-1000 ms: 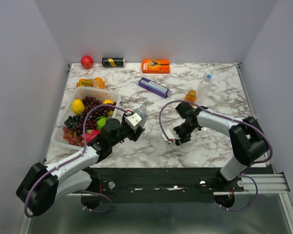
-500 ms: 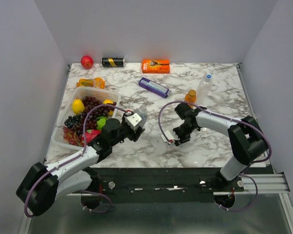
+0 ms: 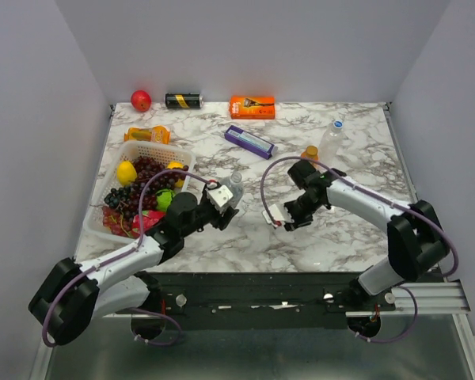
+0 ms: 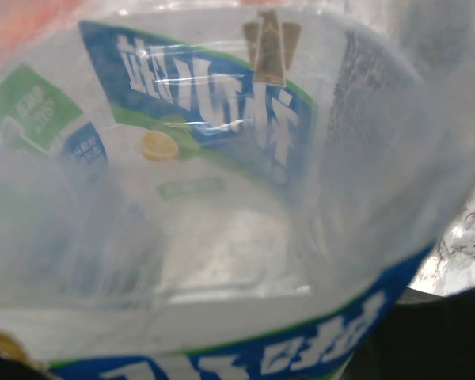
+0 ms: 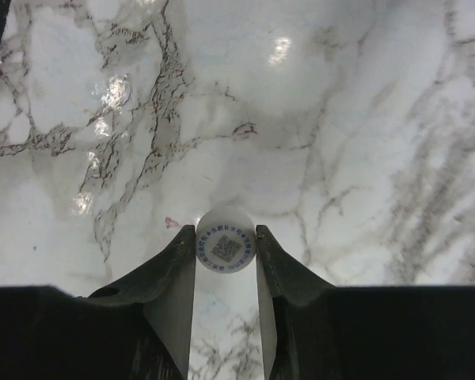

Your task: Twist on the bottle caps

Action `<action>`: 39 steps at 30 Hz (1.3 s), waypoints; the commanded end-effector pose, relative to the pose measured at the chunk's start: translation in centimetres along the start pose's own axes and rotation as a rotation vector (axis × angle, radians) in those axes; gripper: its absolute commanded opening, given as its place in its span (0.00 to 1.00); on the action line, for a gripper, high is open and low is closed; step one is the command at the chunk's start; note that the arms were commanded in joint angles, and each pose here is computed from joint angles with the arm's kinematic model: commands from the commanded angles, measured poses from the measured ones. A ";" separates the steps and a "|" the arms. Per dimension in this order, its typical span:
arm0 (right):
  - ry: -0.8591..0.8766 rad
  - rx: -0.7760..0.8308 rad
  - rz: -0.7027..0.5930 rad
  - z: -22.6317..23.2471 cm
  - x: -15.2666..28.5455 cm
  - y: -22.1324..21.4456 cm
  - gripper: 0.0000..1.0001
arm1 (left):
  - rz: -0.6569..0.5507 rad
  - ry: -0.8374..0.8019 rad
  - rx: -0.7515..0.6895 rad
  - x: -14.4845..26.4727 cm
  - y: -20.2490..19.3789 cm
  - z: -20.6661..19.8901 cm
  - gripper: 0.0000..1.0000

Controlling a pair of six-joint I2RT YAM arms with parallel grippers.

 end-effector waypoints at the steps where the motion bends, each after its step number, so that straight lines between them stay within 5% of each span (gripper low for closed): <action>1: -0.123 -0.058 -0.113 0.1 7.9 4.6 0.32 | -0.194 -0.063 -0.068 -1.8 2.2 0.0 0.00; 6: -0.159 -0.145 -0.264 2.1 14.6 9.2 0.31 | -0.416 -0.094 -0.097 -3.8 4.0 -0.9 0.00; 14: -0.206 -0.146 -0.439 2.3 21.2 14.3 0.31 | -0.560 -0.170 -0.220 -4.8 4.7 -4.0 0.00; 27: -0.142 0.242 -0.285 2.1 20.9 17.5 0.32 | -0.345 -0.324 -0.058 -6.5 2.7 -5.4 0.00; 39: -0.059 0.246 -0.225 3.0 18.2 15.9 0.31 | -0.245 -0.260 -0.073 -6.5 0.8 -5.1 0.00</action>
Point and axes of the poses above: each gripper's point midway between its finger pads, its own x axis back along the fingers, its own z axis along the line the jaws close on, y = z × x, the point moved 10 cm from there along x, back along the fingers, and after that the axes turned 10 degrees about -x, right-handed, at the moved point
